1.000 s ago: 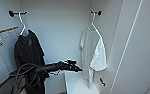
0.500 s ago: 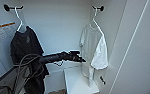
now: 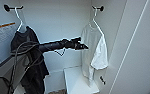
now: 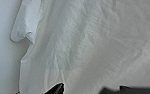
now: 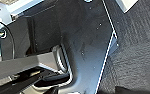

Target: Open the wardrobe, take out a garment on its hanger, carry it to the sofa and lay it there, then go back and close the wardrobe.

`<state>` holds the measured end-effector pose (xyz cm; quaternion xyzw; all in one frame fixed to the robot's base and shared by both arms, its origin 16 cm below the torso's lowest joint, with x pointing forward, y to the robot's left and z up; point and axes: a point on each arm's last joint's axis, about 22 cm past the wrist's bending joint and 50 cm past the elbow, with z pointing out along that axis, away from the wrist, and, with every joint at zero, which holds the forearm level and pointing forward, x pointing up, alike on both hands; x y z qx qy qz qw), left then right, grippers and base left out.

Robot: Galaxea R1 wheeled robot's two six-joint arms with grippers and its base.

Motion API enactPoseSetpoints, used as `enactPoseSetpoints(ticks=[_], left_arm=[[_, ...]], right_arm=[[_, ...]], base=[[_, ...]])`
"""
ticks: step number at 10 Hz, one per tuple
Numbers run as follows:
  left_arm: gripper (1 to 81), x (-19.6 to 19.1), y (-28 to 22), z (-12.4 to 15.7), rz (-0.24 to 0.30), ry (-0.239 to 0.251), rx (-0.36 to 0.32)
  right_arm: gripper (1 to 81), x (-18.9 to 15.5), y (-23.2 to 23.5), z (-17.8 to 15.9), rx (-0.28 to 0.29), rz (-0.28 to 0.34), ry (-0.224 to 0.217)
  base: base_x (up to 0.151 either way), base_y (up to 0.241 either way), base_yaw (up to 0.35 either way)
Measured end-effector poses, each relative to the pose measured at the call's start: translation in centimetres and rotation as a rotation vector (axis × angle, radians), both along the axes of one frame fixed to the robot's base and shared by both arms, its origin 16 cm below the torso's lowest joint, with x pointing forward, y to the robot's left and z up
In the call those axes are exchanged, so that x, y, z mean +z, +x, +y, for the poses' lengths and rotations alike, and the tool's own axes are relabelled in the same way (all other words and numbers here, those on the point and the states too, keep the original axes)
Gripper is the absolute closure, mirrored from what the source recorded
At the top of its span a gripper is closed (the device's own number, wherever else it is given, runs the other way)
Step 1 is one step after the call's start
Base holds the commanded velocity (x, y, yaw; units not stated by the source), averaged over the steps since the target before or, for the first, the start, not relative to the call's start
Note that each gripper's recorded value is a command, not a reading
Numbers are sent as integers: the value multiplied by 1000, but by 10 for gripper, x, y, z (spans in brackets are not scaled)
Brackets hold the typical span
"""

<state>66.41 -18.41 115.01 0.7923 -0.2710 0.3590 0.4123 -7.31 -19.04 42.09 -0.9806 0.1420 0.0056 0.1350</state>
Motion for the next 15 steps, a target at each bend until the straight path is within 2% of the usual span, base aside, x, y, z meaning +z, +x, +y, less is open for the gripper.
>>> enactPoseSetpoints(ticks=[2, 3, 5, 9, 12, 13, 14, 15], left_arm=[[10, 16, 9, -2, 59, -96, 53], [10, 28, 14, -6, 67, -132, 73], [10, 57, 21, -16, 59, -178, 94], [10, 105, 30, -30, 80, -277, 136], [10, 166, 36, -31, 43, -334, 160], [10, 177, 38, -29, 59, -359, 172], [10, 177, 43, -26, 110, -387, 199], [10, 178, 46, -25, 128, -396, 213]], right_arm=[[10, 0, 1, 5, -1, -2, 5], [10, 0, 1, 7, -2, -1, 8], [10, 0, 2, 7, -8, 0, 8], [10, 0, 1, 7, -12, 2, 9], [10, 1, 2, 13, -31, 6, 16], [10, 1, 3, 17, -37, 7, 21], [10, 1, 2, 21, -38, 8, 25], [10, 2, -2, 22, -40, 14, 27]], base=[[0, 0, 0], [0, 0, 0], [0, 0, 0], [0, 0, 0], [0, 0, 0], [0, 0, 0], [0, 0, 0], [0, 0, 0]])
